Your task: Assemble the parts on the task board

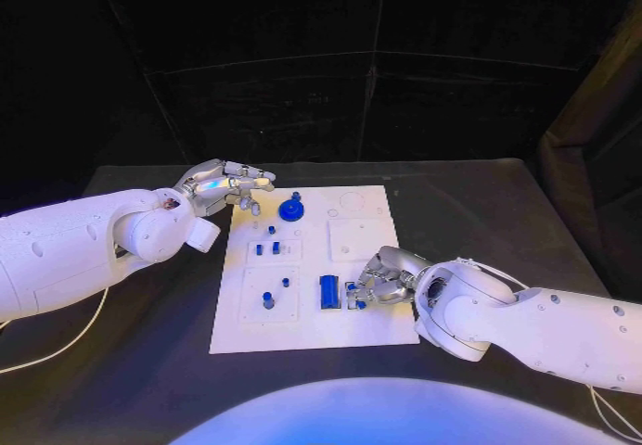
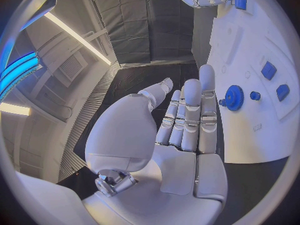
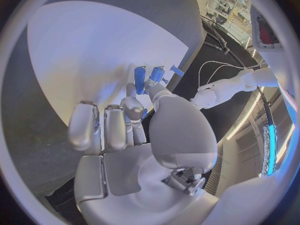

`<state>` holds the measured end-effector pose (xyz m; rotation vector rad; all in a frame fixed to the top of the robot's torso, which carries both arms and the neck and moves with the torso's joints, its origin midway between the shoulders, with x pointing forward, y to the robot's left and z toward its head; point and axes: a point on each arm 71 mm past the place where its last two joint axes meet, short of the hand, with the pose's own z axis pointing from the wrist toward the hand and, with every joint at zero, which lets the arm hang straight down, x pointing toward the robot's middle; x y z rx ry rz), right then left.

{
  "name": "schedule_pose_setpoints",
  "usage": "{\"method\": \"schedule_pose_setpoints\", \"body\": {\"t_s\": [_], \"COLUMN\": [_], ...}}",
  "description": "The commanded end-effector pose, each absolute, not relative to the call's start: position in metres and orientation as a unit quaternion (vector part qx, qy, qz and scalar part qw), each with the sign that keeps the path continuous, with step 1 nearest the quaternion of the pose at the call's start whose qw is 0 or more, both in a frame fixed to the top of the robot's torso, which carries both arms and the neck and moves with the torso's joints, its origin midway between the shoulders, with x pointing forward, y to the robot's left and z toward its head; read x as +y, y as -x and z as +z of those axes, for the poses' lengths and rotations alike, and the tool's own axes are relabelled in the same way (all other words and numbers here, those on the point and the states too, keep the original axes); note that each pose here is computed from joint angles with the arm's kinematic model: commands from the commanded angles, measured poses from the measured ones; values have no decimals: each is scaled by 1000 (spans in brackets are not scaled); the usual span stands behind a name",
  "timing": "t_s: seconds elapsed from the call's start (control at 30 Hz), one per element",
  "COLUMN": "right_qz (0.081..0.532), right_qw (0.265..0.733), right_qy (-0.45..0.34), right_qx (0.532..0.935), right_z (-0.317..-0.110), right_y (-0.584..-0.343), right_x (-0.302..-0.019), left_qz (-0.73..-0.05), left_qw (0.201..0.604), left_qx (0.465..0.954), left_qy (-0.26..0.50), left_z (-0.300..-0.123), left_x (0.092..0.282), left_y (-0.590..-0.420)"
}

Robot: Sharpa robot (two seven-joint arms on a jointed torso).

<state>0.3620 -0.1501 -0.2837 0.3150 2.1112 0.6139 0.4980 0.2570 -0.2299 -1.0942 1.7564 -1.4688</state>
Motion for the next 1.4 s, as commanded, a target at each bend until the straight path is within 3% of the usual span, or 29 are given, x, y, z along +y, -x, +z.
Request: {"method": "schedule_pose_setpoints", "body": {"t_s": [0.03, 1.4], "right_qz": [229, 222], "right_qw": [452, 476], "right_qy": [-112, -77], "right_qx": [855, 848], "right_z": [-284, -282], "right_y": [-363, -366], "right_x": [-150, -142], "left_qz": [-557, -555], "left_qw": [293, 291], "left_qx": [664, 667], "left_qy": [404, 403], "left_z": [-229, -229], "left_x": [255, 255], "left_y": [-497, -497]}}
